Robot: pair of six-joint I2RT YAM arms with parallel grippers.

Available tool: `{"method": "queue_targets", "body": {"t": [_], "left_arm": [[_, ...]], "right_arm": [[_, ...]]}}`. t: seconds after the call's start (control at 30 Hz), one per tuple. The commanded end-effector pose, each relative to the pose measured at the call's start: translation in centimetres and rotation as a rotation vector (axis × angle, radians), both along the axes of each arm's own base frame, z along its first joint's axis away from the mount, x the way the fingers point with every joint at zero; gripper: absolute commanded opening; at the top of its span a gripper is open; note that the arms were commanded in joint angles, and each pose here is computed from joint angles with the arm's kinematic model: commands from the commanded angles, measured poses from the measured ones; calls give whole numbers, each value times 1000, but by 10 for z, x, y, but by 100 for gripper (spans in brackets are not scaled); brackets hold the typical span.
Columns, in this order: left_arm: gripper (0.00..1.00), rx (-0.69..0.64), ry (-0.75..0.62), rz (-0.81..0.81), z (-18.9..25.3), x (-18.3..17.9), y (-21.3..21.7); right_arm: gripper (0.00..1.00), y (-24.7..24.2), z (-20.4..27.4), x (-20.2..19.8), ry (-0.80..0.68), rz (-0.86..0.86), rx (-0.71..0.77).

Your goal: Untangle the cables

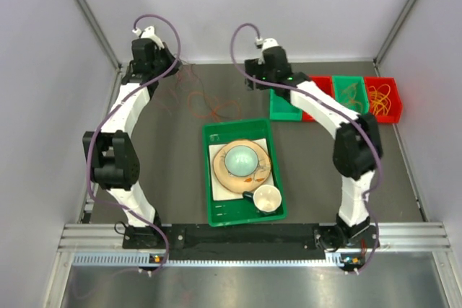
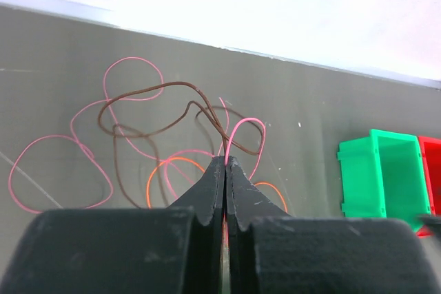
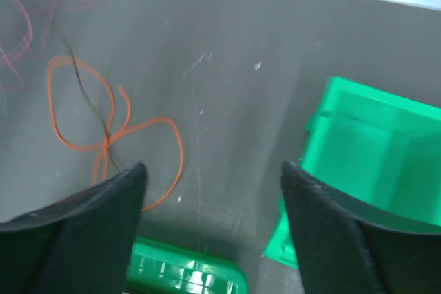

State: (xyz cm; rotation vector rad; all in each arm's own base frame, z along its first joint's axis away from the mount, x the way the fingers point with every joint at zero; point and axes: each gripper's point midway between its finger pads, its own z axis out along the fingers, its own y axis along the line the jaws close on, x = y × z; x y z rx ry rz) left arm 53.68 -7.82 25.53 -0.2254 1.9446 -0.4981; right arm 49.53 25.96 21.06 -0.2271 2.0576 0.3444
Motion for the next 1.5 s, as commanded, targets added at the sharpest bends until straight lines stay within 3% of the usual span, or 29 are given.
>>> {"method": "queue_targets", "body": {"t": [0.0, 0.07, 0.27, 0.33, 0.53, 1.07, 1.2, 1.23, 1.3, 1.33, 1.47], "left_arm": [[0, -10, -50, 32, 21, 6, 8], [0, -13, -47, 18, 20, 5, 7], [0, -28, -33, -27, 11, 4, 0], [0, -41, -42, -29, 9, 4, -1], [0, -38, -31, -35, 3, 6, -2], [0, -30, -28, -46, 2, 2, -2], [0, -19, -30, -42, 3, 1, -1], [0, -18, -29, -39, 3, 1, 0], [0, -17, -28, -39, 2, 1, 1], [0, -17, -29, -38, 3, 1, 1], [0, -18, -29, -38, 4, 0, 3]], "right_arm": [[73, 42, -18, 11, 25, 126, -112], [73, 55, -58, 12, 94, 162, -163], [70, 79, -112, 25, 196, 220, -204], [64, 83, -112, 28, 195, 230, -206], [61, 82, -134, 31, 200, 216, -238], [59, 100, -161, 31, 216, 221, -252], [38, 101, -163, 31, 220, 211, -241], [26, 102, -163, 31, 223, 205, -234], [16, 103, -163, 31, 223, 207, -224], [4, 104, -163, 30, 226, 209, -218], [0, 106, -149, 34, 199, 201, -201]]}}
